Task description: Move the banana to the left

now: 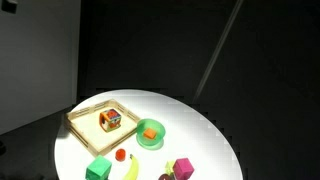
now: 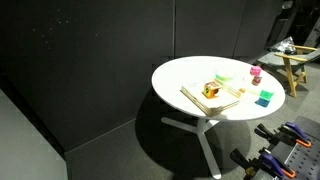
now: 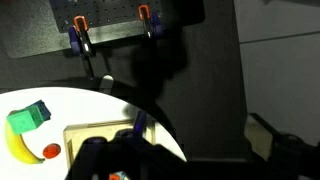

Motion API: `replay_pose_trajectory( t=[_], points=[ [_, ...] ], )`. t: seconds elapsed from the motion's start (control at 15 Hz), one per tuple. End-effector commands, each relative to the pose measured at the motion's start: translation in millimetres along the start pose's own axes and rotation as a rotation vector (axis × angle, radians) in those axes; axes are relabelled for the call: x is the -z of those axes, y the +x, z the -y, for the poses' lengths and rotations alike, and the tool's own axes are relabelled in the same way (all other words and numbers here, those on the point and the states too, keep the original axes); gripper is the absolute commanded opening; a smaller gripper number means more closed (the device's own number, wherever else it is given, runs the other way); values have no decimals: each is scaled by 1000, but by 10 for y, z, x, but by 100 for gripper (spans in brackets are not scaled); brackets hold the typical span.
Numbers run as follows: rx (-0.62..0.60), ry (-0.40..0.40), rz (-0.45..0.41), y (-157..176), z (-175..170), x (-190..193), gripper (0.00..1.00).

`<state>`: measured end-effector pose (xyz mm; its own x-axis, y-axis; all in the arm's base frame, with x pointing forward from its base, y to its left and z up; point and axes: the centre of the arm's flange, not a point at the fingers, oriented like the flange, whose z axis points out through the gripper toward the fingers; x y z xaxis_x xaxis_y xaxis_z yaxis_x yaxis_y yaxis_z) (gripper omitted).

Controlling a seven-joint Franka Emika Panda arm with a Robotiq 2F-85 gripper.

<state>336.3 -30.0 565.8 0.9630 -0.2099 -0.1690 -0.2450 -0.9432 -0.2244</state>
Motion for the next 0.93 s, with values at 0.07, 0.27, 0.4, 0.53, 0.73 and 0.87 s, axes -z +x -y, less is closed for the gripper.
replay_pose_trajectory(
  t=[0.07,0.27,0.4,0.53,0.73,0.87],
  points=[
    [0,0,-1,-2,0,4,100],
    [0,0,-1,-3,1,4,100],
    [-12,-21,-14,43,-12,-36,100],
    [-29,-41,-24,113,-54,-71,100],
    [-63,-72,-45,240,-170,-113,100],
    [-85,-92,-70,338,-255,-141,100]
  ],
)
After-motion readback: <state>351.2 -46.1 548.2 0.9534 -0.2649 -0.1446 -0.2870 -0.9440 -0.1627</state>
